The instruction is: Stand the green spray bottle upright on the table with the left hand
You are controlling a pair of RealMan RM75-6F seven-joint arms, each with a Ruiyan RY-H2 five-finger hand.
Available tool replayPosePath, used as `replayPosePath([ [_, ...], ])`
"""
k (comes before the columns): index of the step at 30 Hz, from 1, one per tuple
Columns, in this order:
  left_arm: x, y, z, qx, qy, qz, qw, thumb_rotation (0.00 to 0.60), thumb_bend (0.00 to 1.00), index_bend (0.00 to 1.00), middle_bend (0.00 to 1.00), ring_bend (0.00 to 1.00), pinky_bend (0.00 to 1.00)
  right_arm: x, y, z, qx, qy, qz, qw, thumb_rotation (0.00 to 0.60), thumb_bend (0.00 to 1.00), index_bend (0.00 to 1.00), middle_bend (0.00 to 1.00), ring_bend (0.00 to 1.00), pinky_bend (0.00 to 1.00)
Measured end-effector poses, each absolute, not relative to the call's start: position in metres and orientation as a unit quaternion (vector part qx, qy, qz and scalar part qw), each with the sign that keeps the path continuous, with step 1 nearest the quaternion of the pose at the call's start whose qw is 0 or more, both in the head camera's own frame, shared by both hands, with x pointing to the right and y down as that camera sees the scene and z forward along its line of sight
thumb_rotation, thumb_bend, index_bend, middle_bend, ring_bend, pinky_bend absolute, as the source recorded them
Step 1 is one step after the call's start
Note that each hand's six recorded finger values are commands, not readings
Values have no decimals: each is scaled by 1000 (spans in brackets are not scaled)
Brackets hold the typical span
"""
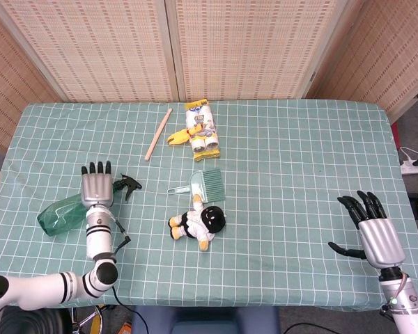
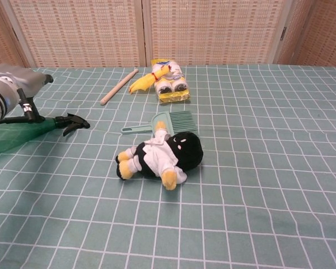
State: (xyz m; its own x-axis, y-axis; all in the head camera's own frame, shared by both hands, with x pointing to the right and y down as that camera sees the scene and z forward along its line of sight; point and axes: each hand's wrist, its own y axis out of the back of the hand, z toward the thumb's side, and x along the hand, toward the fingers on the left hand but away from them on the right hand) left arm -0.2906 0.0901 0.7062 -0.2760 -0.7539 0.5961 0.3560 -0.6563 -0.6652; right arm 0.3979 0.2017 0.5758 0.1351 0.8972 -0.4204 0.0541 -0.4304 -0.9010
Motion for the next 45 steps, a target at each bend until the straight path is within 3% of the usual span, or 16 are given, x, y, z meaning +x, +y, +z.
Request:
replayPosePath([
  [9, -285, 108, 731, -517, 202, -791, 256, 600, 262, 0, 79, 78, 146, 396, 201, 576, -646, -367, 545, 388, 600, 0, 159, 145, 0, 0],
  [28, -315, 96, 757, -474, 226, -832, 179, 600, 257, 21, 175, 165, 154, 396, 201, 577, -646, -365, 546, 389, 600, 0, 161, 145, 0, 0],
  [35, -323, 87, 759, -463, 253, -826, 201, 600, 273, 218, 412, 380, 252, 396, 201, 577, -645, -365, 546, 390, 600, 0, 163, 145, 0, 0],
  [45, -319, 79, 756, -465, 273, -803, 256, 600, 300, 342, 535, 484, 314, 395, 201, 577, -645, -364, 547, 391, 600, 0, 163, 145, 0, 0],
])
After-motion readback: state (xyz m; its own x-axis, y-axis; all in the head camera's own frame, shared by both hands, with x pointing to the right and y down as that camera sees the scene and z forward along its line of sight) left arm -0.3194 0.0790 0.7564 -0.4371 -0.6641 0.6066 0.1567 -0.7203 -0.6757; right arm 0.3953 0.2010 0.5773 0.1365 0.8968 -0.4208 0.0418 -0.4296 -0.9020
